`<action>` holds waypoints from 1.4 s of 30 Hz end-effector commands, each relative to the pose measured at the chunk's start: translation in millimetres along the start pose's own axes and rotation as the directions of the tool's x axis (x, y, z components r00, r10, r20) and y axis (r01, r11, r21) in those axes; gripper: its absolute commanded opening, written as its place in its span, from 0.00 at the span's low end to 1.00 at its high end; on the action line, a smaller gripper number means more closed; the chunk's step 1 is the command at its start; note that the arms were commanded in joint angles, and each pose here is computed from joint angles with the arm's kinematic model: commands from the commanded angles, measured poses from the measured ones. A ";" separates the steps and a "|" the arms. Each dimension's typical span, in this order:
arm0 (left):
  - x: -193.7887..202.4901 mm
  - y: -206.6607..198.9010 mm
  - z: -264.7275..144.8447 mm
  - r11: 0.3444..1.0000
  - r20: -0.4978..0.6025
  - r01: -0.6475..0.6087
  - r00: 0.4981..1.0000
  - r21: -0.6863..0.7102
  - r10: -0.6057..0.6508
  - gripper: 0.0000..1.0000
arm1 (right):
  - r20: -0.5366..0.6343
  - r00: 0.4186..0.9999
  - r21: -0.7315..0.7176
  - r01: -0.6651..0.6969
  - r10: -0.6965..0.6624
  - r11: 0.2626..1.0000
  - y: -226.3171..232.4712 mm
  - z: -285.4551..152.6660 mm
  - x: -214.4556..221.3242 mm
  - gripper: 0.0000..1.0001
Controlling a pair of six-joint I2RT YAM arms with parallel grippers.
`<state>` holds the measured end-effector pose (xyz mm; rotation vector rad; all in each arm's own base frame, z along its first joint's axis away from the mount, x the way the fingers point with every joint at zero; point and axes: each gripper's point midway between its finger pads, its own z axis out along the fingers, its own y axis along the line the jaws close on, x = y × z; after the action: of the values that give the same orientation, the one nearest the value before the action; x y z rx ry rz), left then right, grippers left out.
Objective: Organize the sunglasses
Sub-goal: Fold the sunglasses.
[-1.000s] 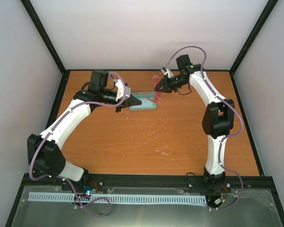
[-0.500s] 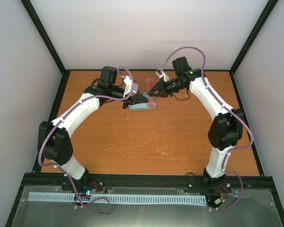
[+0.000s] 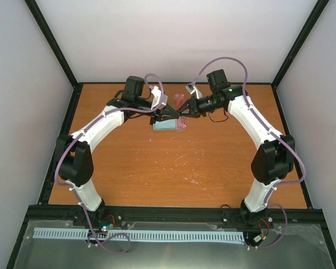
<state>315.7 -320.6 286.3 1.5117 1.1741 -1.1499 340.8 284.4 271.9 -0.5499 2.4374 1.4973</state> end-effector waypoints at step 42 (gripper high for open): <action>-20.0 41.2 -62.5 0.810 0.078 0.586 0.809 -0.018 -0.583 0.31 | 0.547 0.834 -0.327 0.293 -0.073 0.898 30.5 -25.5 -55.8 0.03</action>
<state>369.6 -267.5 299.3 1.0540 1.7356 -1.4666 374.3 286.4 330.4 -0.3664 1.6545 1.7990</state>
